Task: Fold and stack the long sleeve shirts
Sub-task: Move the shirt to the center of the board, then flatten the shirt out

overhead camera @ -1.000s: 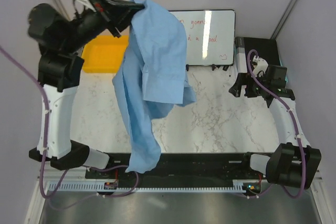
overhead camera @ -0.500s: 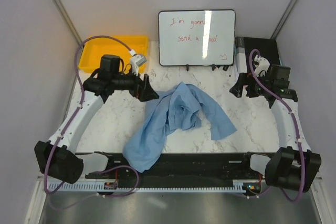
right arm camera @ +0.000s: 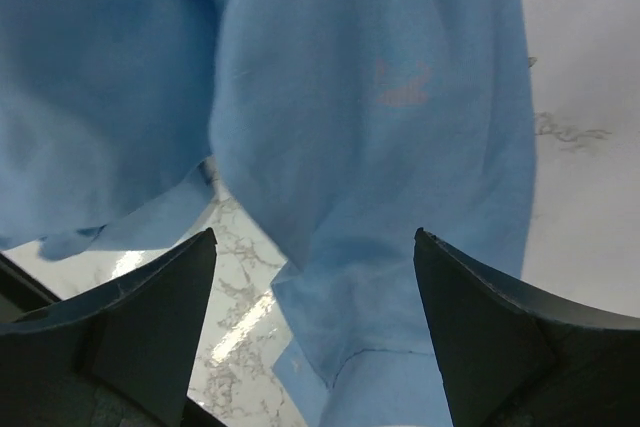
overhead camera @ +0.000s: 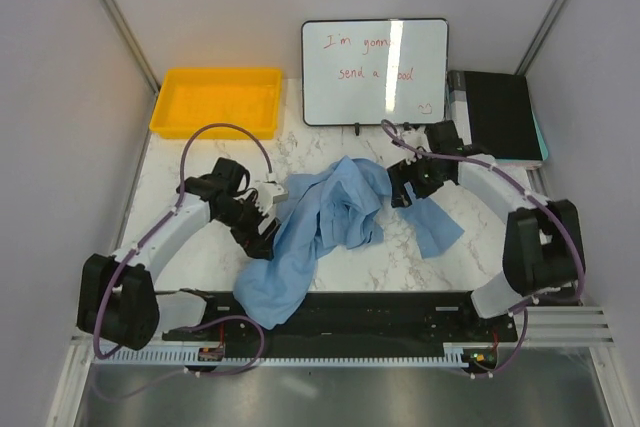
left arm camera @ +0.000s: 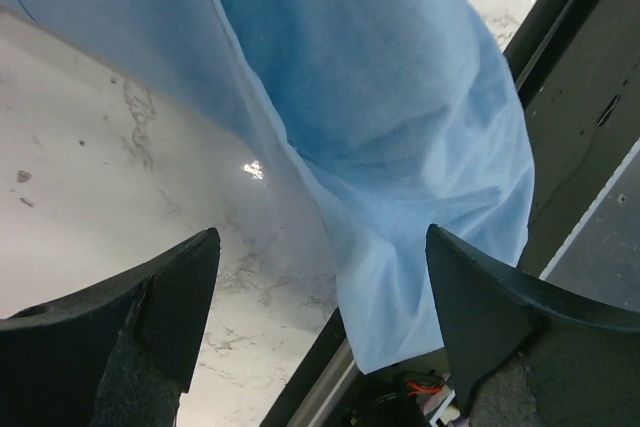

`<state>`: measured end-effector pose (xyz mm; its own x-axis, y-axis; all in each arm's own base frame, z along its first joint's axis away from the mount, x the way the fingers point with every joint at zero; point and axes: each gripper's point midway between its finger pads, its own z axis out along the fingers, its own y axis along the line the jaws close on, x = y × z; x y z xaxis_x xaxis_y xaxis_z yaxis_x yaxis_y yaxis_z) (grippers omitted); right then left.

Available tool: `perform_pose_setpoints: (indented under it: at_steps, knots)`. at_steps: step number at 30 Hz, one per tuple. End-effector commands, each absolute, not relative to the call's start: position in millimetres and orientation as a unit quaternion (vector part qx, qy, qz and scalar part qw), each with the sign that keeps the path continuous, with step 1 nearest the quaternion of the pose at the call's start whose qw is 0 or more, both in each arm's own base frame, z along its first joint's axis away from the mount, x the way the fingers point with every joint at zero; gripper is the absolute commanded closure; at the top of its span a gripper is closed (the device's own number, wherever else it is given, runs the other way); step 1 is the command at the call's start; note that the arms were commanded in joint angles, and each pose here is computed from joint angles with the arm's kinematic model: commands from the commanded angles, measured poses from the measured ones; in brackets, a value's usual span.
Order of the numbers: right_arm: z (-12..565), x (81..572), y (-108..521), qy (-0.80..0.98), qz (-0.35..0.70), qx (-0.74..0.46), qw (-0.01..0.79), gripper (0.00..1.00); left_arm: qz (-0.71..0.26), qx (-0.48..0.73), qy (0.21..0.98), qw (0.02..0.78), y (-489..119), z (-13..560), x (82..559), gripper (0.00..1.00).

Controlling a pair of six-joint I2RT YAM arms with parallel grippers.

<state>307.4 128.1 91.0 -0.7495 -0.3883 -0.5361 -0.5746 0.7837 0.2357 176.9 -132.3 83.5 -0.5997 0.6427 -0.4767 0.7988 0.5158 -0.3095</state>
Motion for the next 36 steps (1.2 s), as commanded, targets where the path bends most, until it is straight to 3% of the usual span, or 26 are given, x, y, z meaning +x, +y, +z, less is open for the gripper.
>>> perform_pose_setpoints:
  at_steps: [1,4,6,7,8,9,10,11,12,20,29,36]
  knots:
    - [67.2,327.1,129.6,0.92,0.148,-0.288,0.219,0.13,-0.239,0.446,0.855,0.117,-122.7,62.0,169.9,0.1]
    - [45.4,328.9,134.5,0.927,0.132,-0.289,0.199,0.18,-0.218,0.443,0.863,0.105,-118.2,53.6,174.8,0.15]
    - [33.9,330.5,132.3,0.933,0.122,-0.284,0.185,0.29,-0.2,0.444,0.867,0.101,-113.1,48.5,180.5,0.29]
    - [34.7,337.9,126.2,0.935,0.102,-0.28,0.191,0.51,-0.196,0.445,0.868,0.104,-112.6,49.2,184.4,0.38]
    - [37.3,342.6,124.0,0.936,0.092,-0.278,0.196,0.65,-0.193,0.444,0.868,0.108,-112.4,51.8,188.8,0.59]
    - [47.8,351.2,119.0,0.936,0.081,-0.273,0.208,0.78,-0.191,0.437,0.871,0.117,-110.9,56.0,194.8,0.7]
    - [57.4,357.5,112.7,0.937,0.068,-0.264,0.219,1.0,-0.189,0.435,0.868,0.144,-113.2,70.8,208.5,0.8]
    - [77.9,363.5,108.1,0.933,0.063,-0.257,0.243,1.0,-0.192,0.432,0.866,0.163,-114.7,82.2,215.7,0.94]
    - [92.5,366.4,93.8,0.935,0.058,-0.241,0.254,1.0,-0.201,0.427,0.862,0.183,-116.5,95.0,221.7,0.98]
    - [276.4,376.8,12.8,0.866,-0.027,-0.184,0.463,1.0,-0.148,0.42,0.821,0.358,-118.7,200.4,254.6,0.98]
    - [401.2,345.8,-15.5,0.786,-0.086,-0.117,0.601,1.0,-0.123,0.402,0.804,0.421,-116.0,247.1,266.4,0.98]
    - [549.9,288.0,-46.0,0.655,-0.158,-0.015,0.739,1.0,-0.181,0.444,0.718,0.504,-155.4,347.9,242.6,0.98]
